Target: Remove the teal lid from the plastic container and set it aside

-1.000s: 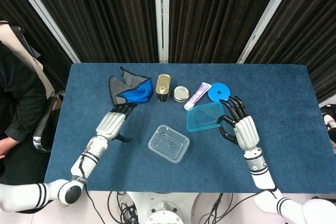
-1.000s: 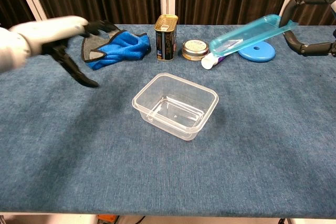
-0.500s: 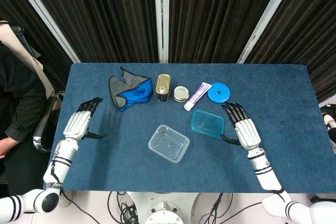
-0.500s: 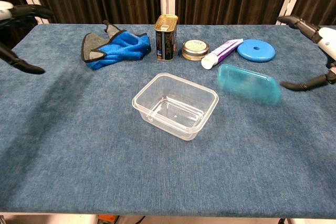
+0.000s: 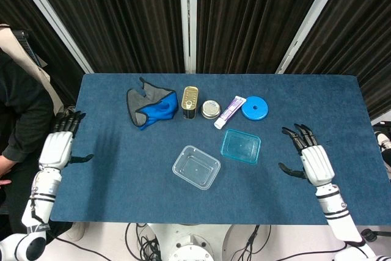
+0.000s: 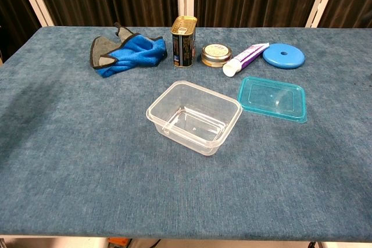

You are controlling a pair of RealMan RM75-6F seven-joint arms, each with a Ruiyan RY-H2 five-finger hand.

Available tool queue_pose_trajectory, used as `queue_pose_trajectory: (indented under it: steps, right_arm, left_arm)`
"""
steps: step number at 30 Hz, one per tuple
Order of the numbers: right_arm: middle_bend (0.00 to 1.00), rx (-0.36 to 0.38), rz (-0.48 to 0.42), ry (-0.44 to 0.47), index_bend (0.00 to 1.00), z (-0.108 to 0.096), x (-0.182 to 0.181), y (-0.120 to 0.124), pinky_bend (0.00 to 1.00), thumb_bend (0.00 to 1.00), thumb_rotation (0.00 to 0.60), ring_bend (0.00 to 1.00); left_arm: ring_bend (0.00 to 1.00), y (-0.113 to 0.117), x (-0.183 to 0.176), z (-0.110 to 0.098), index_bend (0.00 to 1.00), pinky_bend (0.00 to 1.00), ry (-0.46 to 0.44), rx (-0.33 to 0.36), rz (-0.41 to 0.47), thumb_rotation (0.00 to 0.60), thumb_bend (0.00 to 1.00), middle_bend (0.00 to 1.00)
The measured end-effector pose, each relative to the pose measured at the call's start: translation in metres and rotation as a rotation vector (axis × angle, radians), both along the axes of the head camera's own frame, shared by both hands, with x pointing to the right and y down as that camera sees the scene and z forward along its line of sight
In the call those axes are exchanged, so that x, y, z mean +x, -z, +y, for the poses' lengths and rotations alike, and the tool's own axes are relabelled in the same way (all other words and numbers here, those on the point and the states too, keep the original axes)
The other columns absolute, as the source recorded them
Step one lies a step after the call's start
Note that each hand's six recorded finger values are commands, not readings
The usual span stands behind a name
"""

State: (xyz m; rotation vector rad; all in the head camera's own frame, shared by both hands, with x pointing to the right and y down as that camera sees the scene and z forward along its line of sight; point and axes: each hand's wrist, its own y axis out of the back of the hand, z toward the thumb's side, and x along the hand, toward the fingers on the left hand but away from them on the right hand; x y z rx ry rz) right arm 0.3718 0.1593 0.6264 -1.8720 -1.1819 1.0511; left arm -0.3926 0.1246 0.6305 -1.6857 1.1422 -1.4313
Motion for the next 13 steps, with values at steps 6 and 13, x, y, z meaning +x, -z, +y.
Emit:
queue_pose_trajectory:
  steps: [6,13]
  right_arm:
    - [0.08,0.006,0.078,-0.018,0.05,0.01,0.021,0.034,0.0,0.16,0.6,0.0]
    - [0.0,-0.053,0.122,-0.046,0.0,0.037,0.034,0.048,0.0,0.17,0.6,0.0]
  left_arm:
    - [0.0,0.025,-0.037,0.034,0.07,0.01,0.025,0.044,-0.176,0.6,0.0,0.01]
    - [0.0,0.049,-0.042,0.071,0.08,0.0,0.045,0.072,-0.216,0.6,0.0,0.01]
